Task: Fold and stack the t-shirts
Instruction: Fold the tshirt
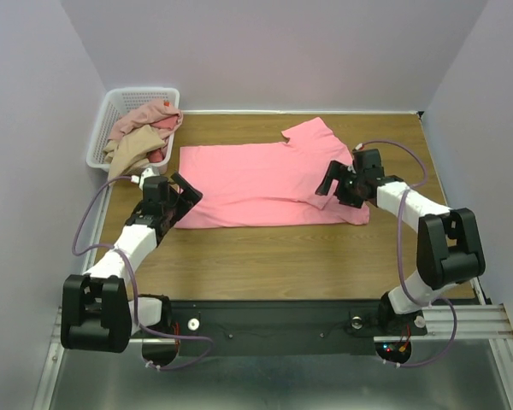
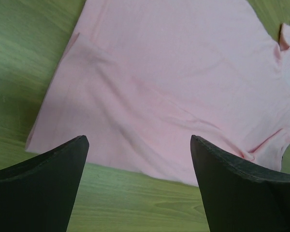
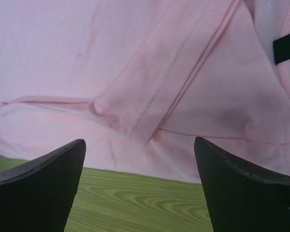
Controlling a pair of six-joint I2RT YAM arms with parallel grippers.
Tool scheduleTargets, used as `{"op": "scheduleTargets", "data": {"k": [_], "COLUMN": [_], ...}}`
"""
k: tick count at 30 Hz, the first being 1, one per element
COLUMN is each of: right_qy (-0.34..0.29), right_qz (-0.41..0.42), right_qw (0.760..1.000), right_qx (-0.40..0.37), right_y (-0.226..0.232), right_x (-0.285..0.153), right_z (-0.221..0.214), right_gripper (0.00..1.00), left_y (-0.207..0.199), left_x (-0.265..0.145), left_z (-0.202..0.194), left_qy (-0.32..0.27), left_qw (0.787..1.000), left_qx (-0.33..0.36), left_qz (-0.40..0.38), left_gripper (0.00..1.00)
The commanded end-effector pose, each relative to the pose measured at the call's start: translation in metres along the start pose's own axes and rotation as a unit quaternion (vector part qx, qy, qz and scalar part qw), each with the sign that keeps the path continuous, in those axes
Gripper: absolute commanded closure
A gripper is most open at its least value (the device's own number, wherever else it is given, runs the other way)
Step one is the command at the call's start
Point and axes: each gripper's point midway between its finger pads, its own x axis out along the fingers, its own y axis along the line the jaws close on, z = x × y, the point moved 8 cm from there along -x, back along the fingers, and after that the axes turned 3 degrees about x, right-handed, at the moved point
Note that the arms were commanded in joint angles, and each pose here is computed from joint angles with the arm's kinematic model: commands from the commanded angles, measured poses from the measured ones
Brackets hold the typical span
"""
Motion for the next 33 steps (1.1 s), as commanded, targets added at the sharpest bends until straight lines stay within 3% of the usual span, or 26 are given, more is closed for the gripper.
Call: {"op": "scheduleTargets", "data": {"k": [1,20,33], "right_qy": [-0.011,0.005,-0.053], "right_qz": [0.054,0.077,0.102], "right_qw": [0.998,0.997,0.993], "right_qx": [0.001,0.007,0.002], "right_y": [0.016,0.025,0.074], "right_x": [0.008,0.046,0.078], "right_z": [0.010,0.012,0.057], "right_gripper": [0.00,0.00,0.00], "left_y": [-0.008,0.008,0.002], "left_x": [0.002,0.005,0.003], "left_z": [-0.005,-0.020,-0.014], "left_qy": [0.005,0.010,0.000], "left_qw": [0.999,0.999,0.999], "left_qx": [-0.005,-0.023,-0.020], "left_qz": [-0.048,-0.028,-0.034], "left_gripper": [0.01,0.01,0.01]}}
